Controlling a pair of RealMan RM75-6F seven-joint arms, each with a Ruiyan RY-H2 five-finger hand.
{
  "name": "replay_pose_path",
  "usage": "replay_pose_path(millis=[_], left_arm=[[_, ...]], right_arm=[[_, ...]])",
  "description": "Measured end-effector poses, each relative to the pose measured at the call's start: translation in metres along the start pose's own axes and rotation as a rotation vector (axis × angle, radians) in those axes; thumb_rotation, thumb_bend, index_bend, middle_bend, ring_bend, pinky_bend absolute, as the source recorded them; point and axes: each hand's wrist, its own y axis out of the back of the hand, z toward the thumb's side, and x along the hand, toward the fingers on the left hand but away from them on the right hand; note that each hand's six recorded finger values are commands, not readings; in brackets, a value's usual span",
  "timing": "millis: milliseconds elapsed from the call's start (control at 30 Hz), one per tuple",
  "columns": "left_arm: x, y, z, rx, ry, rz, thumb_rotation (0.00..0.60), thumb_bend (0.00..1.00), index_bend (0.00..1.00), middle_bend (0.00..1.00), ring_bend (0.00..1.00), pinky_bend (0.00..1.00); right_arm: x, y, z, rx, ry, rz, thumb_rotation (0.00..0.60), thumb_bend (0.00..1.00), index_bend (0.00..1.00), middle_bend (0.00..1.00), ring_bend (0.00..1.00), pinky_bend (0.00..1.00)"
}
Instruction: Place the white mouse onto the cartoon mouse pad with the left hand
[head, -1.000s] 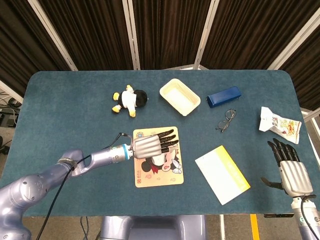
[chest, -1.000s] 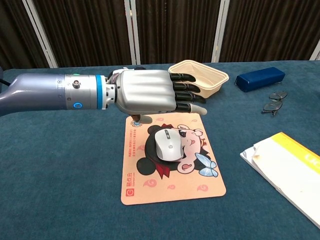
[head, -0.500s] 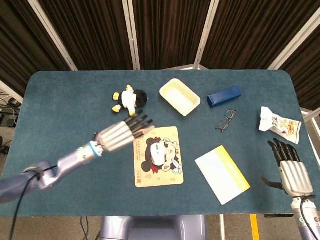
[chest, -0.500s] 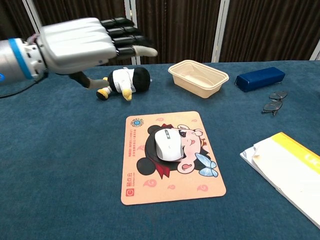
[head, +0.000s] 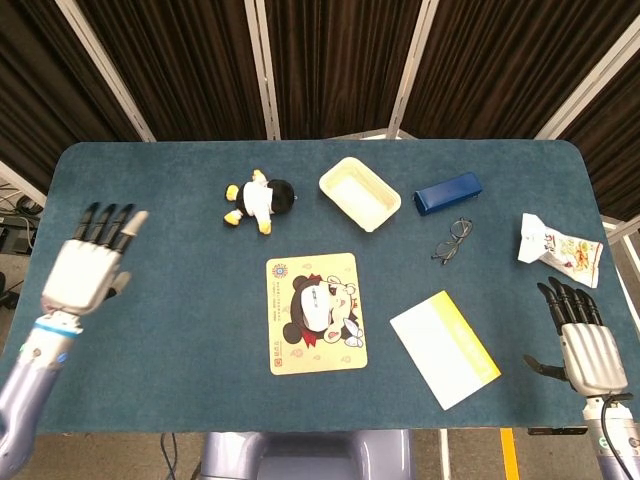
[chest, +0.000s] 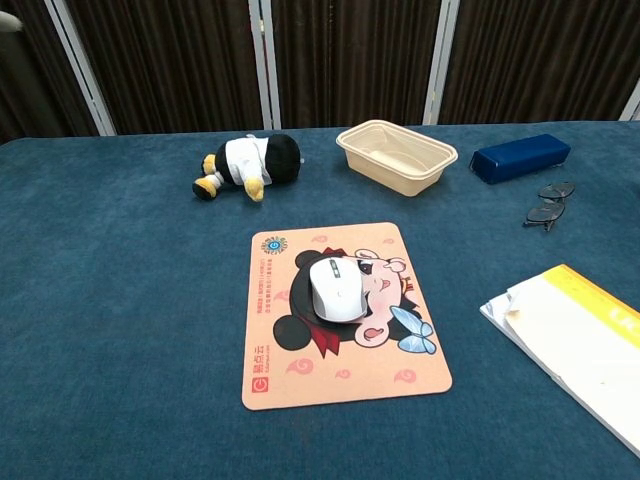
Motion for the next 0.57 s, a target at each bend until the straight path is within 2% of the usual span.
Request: replay_pose_path(millis=[200,400,467,567], left_arm=[[-0.042,-0.015,-0.039,-0.077,0.148,-0.037,0.600,0.27,0.00,0.00,0.00,0.00],[-0.063,-0.028,-0.048,-0.228,0.199,-0.061,0.600,0.25,0.00,0.00,0.00,0.00],[-0.066,-0.031,-0.049,-0.236,0.202,-0.066,0.600,0.24,0.00,0.00,0.00,0.00],[-0.069,-0.034,-0.050,-0.197,0.209,-0.090,0.600,0.22,0.00,0.00,0.00,0.00]], right_arm=[[0.000,0.000,0.000,0.005,-0.002,-0.004,0.600,0.11,0.00,0.00,0.00,0.00],[0.000,0.000,0.000,0.005,0.000,-0.003,0.600,0.11,0.00,0.00,0.00,0.00],[0.000,0.000,0.001,0.006,0.000,-0.003,0.600,0.11,0.00,0.00,0.00,0.00],[0.000,0.000,0.001,0.009,-0.001,-0.004,0.600,0.11,0.00,0.00,0.00,0.00]])
